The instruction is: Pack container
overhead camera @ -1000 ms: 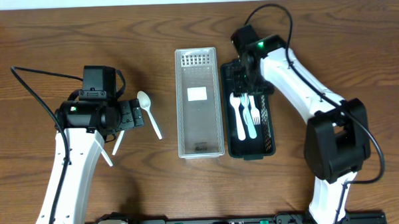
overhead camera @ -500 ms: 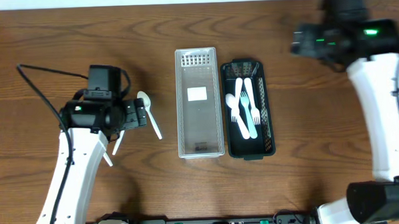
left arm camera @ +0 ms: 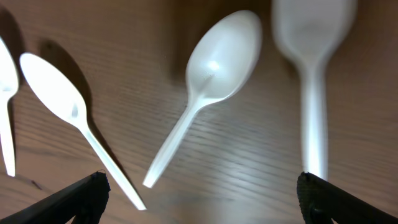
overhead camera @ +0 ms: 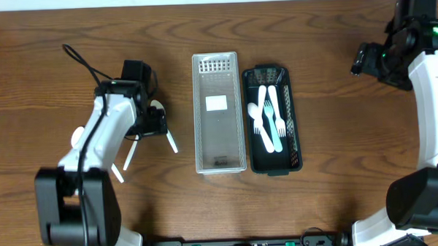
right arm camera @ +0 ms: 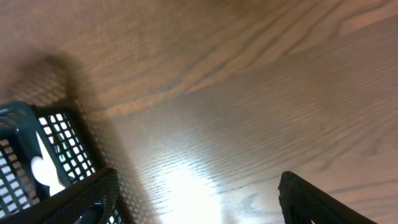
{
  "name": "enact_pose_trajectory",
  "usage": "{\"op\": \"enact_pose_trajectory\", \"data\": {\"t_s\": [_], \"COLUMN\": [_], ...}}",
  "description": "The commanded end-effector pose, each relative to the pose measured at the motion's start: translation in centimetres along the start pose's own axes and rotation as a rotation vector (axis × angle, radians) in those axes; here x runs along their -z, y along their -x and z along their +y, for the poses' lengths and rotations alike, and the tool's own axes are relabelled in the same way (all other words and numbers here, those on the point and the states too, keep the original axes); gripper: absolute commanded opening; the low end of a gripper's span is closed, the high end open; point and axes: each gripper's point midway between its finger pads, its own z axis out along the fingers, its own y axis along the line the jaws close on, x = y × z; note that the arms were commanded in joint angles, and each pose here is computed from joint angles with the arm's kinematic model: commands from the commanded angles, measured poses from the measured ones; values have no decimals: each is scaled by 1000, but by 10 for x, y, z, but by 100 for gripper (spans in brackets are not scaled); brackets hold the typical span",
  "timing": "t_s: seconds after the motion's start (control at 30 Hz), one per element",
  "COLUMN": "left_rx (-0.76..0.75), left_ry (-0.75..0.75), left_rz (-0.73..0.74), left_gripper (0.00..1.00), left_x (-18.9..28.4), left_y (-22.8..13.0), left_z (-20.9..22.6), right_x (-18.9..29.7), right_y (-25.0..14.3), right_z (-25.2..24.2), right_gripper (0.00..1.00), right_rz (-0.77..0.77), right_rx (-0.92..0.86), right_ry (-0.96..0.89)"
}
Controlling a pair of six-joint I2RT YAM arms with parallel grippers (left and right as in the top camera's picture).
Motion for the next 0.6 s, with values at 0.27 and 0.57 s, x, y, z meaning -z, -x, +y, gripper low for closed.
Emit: {"op": "enact_pose_trajectory", "data": {"t_s": [0.27, 0.57], "left_rx": [-277, -241], "left_ry": [-273, -253], "left_rz": [24, 48], "left_gripper": [98, 98], "left_x": [-16, -35], "left_y": [6, 8], "left_z": [-15, 8], "right_x": [-31, -32], "right_y": [-21, -19], "right_z": [-5, -5], "right_gripper": [85, 85], "right_rz": [77, 70], "right_rx": [17, 16], "right_ry": [-12, -10]}}
